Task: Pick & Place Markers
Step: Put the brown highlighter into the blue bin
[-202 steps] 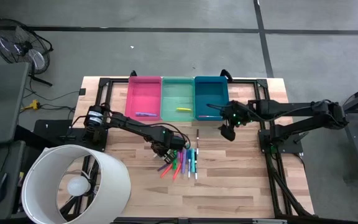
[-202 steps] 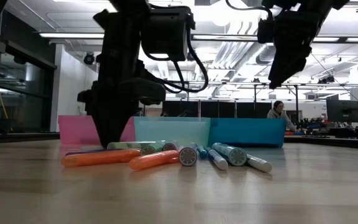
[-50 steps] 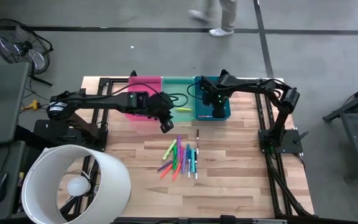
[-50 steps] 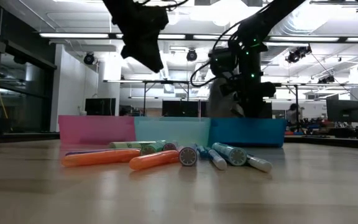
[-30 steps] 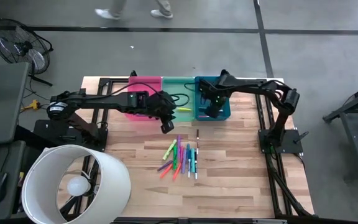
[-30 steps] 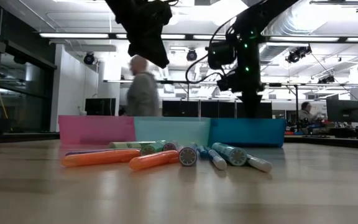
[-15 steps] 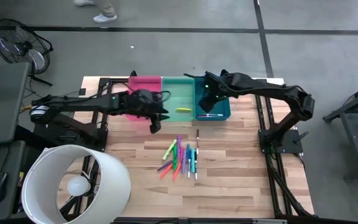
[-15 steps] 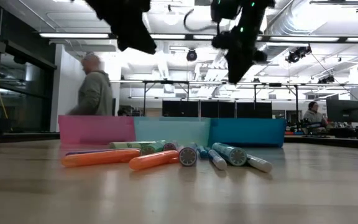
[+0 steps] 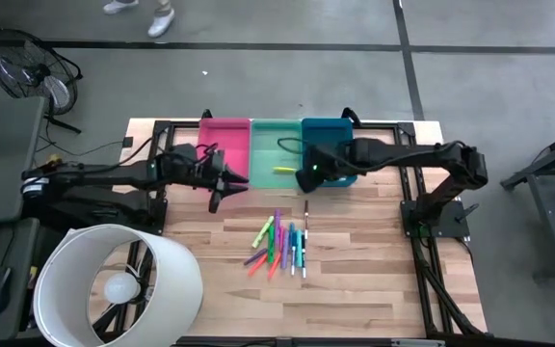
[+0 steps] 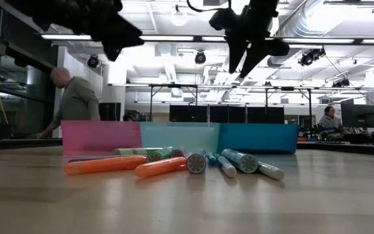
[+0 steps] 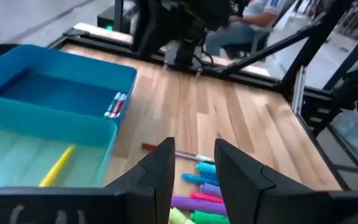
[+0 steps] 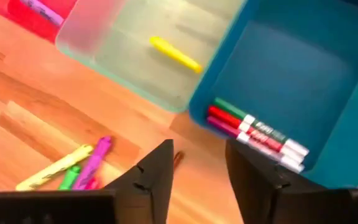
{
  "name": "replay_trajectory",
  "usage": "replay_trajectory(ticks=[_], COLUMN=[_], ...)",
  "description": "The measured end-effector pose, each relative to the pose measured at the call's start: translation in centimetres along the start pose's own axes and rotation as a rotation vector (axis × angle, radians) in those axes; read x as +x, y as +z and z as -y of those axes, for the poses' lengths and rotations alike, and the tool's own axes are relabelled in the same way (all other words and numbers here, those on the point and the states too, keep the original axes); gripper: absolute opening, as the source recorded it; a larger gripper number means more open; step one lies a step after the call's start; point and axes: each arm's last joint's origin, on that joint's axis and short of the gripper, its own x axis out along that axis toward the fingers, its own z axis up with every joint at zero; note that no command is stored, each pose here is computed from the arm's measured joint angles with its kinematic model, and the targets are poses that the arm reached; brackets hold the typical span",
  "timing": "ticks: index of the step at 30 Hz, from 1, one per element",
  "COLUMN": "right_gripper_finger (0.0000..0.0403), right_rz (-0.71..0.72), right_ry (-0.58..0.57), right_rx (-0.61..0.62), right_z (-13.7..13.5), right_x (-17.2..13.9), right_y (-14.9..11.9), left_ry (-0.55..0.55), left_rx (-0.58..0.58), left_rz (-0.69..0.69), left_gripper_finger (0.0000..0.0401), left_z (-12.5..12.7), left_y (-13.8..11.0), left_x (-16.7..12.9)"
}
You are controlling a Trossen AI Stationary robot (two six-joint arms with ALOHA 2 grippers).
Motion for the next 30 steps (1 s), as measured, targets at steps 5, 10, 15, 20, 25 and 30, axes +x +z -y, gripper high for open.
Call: replay_trajectory(ticks=[5, 10, 15, 20, 25, 30], right_gripper_finger=[0.0187, 0.0207, 0.0209, 0.0209, 0.0209, 0.0209], right_rz=[-0.077, -0.166, -0.235, -0.27, -0.304, -0.329], right_ry=[-0.005, -0.044, -0.09, -0.132, -0.17, -0.226], right_rx=[0.099, 0.156, 0.194, 0.237, 0.237, 0.222], right_z=[-1.6, -3.2, -4.2, -4.8, -5.4, -5.4], right_x=[1.5, 3.7, 5.7, 7.1, 9.0, 11.0], right_y=[-1.8, -3.9, -5.6, -6.9, -8.1, -9.0], left_ry=[-0.063, -0.109, -0.136, -0.163, -0.178, -0.183], left_rx=[-0.02, -0.042, -0.079, -0.082, -0.082, -0.076], left_rz=[0.027, 0.05, 0.139, 0.237, 0.29, 0.31], left_gripper_finger=[0.0111, 0.0111, 0.0111, 0.0111, 0.011, 0.011], left_z=[-0.2, -0.4, -0.5, -0.5, -0.6, -0.5], left_y=[-2.2, -3.9, -5.6, -6.9, -7.9, -8.2], left_x=[0.1, 0.0, -0.3, -1.1, -1.7, -1.9])
